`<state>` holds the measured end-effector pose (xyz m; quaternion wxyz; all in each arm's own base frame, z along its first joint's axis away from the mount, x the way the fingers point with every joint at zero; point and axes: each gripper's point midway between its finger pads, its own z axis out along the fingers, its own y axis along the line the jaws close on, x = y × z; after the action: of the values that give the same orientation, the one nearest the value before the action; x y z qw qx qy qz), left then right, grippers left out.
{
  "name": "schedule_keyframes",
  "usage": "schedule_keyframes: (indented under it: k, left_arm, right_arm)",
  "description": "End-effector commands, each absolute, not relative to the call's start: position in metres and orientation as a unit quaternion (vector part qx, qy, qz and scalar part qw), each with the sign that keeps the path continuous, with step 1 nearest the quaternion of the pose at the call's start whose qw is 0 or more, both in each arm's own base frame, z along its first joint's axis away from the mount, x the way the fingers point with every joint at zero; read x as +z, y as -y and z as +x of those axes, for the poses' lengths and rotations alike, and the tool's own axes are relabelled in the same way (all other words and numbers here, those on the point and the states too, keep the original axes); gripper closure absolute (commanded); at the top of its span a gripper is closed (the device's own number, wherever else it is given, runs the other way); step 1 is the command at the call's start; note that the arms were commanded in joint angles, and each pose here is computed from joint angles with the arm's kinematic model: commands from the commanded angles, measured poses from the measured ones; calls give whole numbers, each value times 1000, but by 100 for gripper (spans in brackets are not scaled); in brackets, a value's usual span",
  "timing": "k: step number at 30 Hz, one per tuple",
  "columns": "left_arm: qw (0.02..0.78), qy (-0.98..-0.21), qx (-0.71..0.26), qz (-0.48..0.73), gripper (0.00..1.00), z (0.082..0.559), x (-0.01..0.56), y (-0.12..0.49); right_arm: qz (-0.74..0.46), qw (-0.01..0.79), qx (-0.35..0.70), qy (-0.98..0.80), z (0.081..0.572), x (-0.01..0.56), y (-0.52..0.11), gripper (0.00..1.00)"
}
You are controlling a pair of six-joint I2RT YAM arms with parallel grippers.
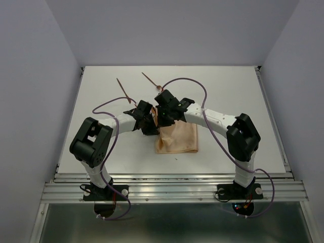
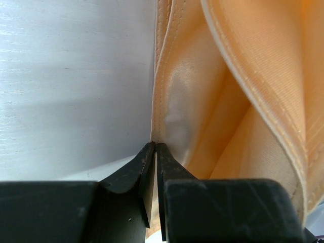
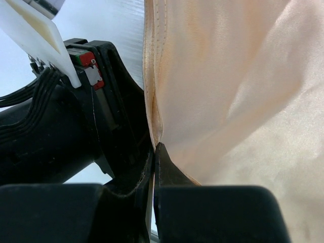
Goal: Fold the napkin into a case and place the utensils inside
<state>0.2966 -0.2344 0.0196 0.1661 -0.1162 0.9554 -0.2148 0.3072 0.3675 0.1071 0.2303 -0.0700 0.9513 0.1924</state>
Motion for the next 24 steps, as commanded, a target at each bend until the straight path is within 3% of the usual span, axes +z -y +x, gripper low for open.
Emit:
schedule_keyframes:
  k: [1, 24]
  left_arm:
    - [155, -964, -180, -116, 82, 290, 1, 220]
    - [167, -963, -179, -115, 78, 283, 9, 213]
  right_arm:
    - [-58, 243, 211, -945, 301, 128, -371, 99]
    - [-60, 239, 224, -943, 313, 123, -392, 99]
